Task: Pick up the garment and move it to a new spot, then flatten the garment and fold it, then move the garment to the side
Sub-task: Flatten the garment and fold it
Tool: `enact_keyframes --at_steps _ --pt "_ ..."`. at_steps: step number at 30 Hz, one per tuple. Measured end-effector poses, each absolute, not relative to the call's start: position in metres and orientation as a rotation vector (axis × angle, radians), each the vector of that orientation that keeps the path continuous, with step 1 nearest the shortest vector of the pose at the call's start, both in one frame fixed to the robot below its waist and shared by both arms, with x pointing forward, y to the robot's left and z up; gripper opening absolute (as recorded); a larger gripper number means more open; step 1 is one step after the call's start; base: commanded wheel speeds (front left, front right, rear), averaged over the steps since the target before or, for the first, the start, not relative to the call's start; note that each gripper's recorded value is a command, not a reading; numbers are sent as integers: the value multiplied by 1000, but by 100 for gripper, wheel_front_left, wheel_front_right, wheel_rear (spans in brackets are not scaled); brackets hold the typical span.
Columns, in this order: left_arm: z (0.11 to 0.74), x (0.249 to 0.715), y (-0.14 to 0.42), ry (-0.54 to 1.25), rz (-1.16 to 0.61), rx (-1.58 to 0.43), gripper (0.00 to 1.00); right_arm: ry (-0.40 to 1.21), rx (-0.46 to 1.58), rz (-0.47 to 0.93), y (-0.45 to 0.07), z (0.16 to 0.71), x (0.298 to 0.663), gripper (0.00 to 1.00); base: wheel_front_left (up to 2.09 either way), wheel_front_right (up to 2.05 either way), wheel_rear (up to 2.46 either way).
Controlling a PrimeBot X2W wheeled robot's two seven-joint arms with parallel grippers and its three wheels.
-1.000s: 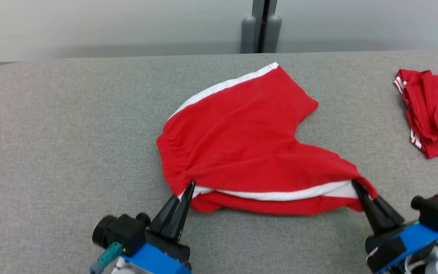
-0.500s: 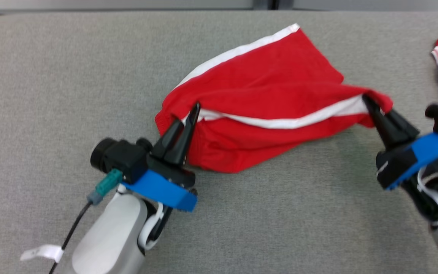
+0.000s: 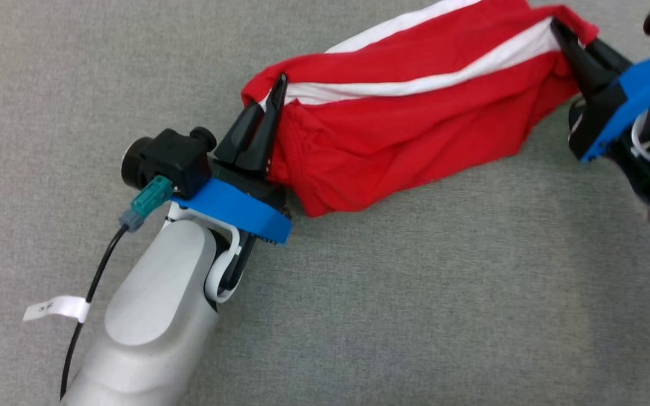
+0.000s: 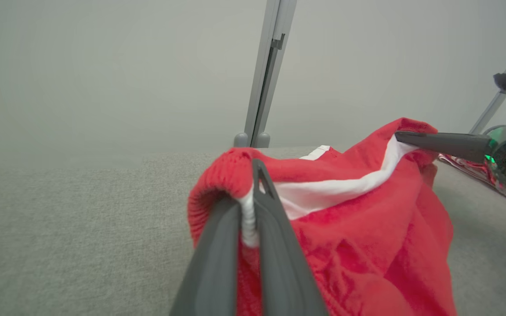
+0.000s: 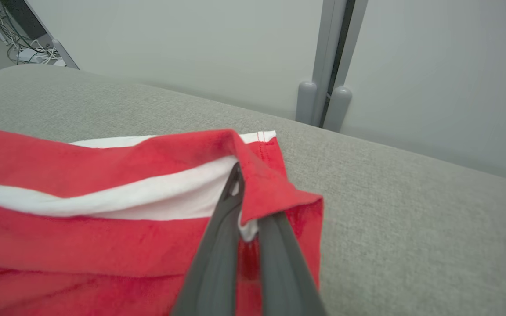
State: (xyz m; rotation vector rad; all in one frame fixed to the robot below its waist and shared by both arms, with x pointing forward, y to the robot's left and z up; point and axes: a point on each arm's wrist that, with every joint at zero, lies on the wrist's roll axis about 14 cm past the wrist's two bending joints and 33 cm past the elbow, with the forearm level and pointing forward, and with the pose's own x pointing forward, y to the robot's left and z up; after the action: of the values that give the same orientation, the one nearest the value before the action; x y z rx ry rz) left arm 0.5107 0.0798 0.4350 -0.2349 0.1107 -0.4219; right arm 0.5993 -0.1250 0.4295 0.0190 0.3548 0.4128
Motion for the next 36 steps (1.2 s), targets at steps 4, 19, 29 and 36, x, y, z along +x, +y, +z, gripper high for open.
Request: enact_keyframes --at_steps 4,19,29,36 --pt "427 518 85 124 -396 -239 0 377 19 424 -112 418 617 0 0 0 0" --pt "418 508 95 156 -338 -243 100 343 19 417 -108 414 619 100 0 0 0" --pt "445 473 133 73 -211 -230 100 329 -13 375 -143 417 587 100 0 0 0" --pt "470 456 185 -13 -41 -181 100 351 -15 355 -151 412 580 100 0 0 0"
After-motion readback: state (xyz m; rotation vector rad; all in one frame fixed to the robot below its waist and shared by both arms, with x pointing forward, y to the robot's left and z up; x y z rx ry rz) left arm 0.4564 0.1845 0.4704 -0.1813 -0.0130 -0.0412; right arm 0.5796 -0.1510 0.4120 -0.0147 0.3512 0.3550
